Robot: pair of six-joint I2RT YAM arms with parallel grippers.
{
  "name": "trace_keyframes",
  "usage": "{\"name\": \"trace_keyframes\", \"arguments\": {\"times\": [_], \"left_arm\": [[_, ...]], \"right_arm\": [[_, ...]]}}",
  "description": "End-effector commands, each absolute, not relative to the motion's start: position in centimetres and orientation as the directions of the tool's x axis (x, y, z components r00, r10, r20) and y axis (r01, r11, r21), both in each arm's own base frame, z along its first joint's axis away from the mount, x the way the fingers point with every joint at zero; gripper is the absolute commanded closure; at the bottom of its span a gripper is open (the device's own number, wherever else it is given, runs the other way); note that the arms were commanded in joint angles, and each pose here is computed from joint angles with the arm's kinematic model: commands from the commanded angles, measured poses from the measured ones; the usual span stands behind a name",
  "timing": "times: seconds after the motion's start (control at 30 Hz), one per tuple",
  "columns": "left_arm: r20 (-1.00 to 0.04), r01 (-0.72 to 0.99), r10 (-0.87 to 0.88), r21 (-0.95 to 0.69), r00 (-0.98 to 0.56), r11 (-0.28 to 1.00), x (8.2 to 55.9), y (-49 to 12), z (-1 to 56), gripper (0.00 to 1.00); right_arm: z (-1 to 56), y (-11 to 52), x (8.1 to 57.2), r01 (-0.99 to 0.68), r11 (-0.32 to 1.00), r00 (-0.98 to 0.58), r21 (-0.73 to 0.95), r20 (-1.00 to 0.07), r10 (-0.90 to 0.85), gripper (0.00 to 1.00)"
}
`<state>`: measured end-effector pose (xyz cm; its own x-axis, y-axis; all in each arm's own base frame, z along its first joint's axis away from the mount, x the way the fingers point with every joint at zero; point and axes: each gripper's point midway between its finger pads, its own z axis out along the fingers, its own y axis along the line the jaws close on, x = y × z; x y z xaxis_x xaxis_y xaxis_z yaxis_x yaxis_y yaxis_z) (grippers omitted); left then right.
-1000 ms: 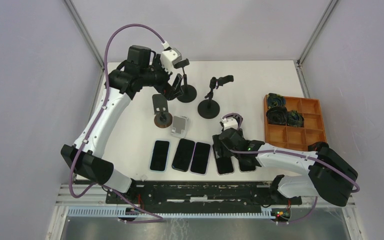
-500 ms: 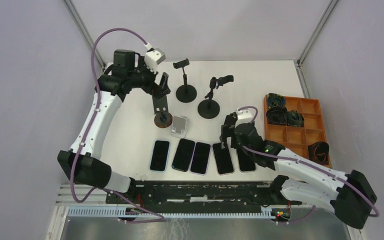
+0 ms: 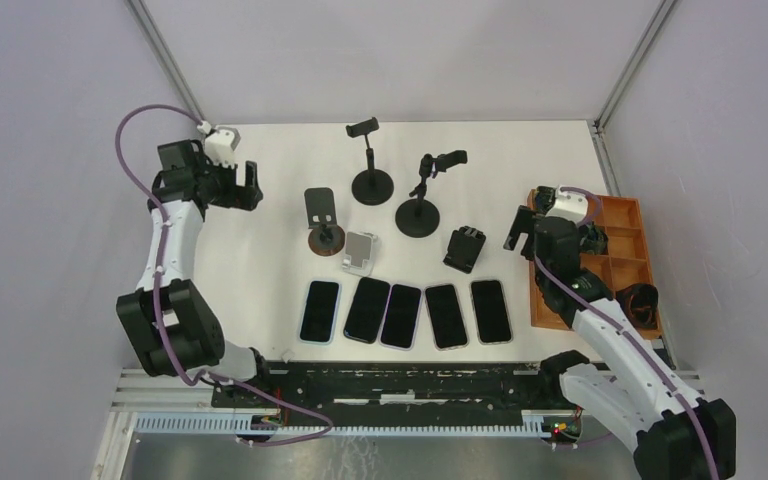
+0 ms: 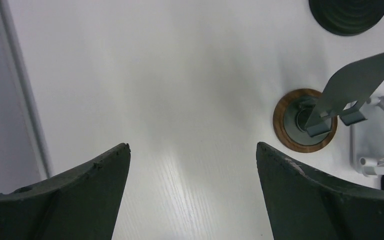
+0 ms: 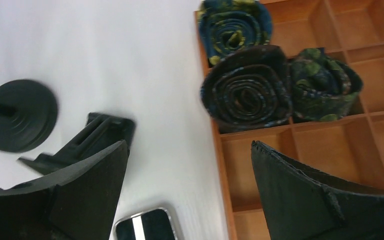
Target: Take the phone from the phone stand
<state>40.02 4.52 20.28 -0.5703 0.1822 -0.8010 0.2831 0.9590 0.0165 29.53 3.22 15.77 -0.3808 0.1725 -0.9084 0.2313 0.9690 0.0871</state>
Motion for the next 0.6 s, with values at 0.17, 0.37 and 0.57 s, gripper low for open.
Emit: {"name": "trace_keyframes", "arguments": {"times": [0.17, 0.37, 0.57], "left_arm": [[-0.836, 0.33, 0.106, -0.094, -0.539, 0.939, 37.8, 1.7, 13.2, 0.0], [-0.911, 0.336, 0.014, -0.138, -0.412, 0.932, 37.9, -0.1, 12.5, 0.0], [-0.939, 0.341, -0.031, -0.154, -0.342, 0.927, 38.0, -2.1, 11.5, 0.0]], "right_arm": [[13.6, -3.2, 30.5, 0.422, 0.905, -0.287, 0.056, -0.938, 0.192, 0.02], [11.0, -6.7, 28.3, 0.52, 0.848, -0.248, -0.106, -0.968, 0.032, 0.02], [9.5, -7.4, 27.8, 0.53, 0.836, -0.214, -0.14, -0.976, -0.028, 0.02]]}}
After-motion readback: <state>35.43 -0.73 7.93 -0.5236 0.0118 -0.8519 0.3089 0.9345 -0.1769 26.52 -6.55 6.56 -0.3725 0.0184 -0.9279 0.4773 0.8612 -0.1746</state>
